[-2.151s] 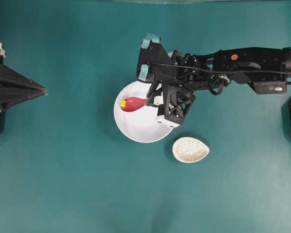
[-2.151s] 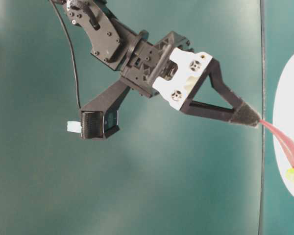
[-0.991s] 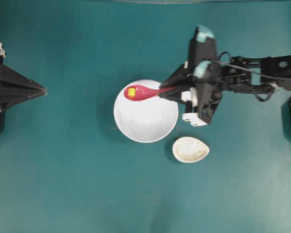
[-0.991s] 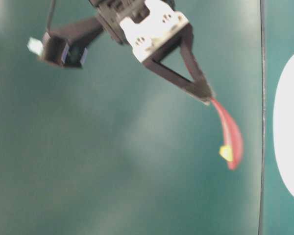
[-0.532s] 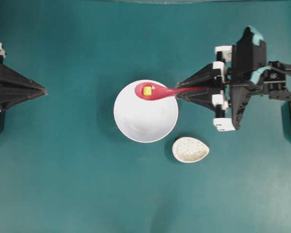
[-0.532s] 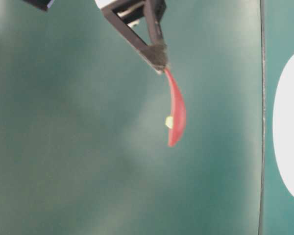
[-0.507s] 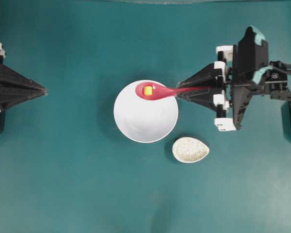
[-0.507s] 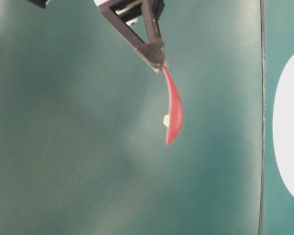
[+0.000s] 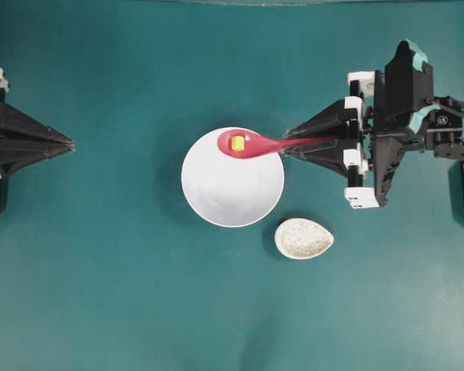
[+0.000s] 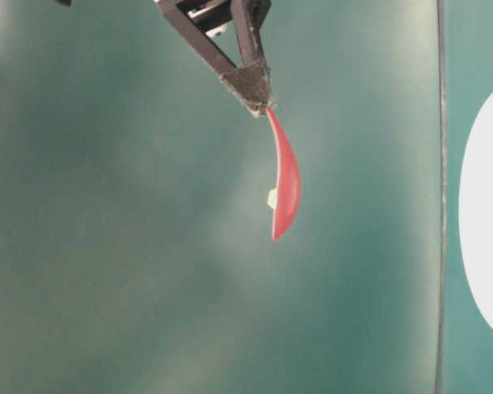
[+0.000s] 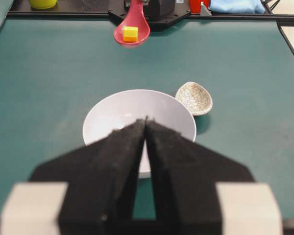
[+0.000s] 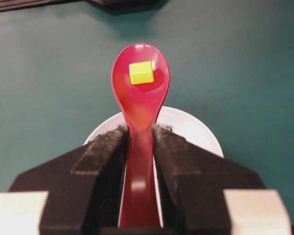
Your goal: Scoop the yellow hexagonal prism block from the bowl with a spoon using the right arm.
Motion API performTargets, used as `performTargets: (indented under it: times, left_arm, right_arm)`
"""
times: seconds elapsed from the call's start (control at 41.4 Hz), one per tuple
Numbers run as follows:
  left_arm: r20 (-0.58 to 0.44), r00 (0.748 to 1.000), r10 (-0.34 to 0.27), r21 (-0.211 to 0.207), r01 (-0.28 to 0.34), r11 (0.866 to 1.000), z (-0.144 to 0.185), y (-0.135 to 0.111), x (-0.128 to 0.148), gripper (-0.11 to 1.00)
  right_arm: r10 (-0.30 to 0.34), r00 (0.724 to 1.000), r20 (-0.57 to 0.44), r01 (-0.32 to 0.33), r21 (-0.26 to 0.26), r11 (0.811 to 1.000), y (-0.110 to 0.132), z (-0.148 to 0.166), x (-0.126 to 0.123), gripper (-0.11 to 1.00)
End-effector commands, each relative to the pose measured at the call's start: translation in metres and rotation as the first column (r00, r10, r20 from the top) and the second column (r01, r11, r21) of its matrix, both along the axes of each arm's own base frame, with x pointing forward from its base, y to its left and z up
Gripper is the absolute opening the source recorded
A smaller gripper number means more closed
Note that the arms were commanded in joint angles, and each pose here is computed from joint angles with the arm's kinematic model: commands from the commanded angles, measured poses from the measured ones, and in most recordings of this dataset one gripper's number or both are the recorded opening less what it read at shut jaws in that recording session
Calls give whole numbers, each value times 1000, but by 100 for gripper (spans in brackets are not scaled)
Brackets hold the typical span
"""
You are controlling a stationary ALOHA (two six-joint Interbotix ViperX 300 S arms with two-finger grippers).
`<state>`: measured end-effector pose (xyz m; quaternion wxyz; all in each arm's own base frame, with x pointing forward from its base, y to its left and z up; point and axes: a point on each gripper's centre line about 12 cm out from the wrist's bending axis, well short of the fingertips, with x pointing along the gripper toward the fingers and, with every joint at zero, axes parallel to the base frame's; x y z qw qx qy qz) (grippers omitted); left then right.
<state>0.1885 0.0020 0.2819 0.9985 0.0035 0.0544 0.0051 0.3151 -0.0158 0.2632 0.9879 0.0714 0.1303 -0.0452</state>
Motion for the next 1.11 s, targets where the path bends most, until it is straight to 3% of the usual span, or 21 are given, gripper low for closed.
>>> performTargets:
  times: [0.0, 1.087]
  left_arm:
    - [32, 999, 1, 3, -1, 1000, 12, 0, 2, 11]
    - [26, 1000, 0, 9, -1, 1000, 11, 0, 2, 11]
  right_arm:
    - [1, 999, 43, -1, -5, 1000, 0, 12, 1, 25]
    - [1, 1000, 29, -1, 0, 1000, 0, 10, 2, 25]
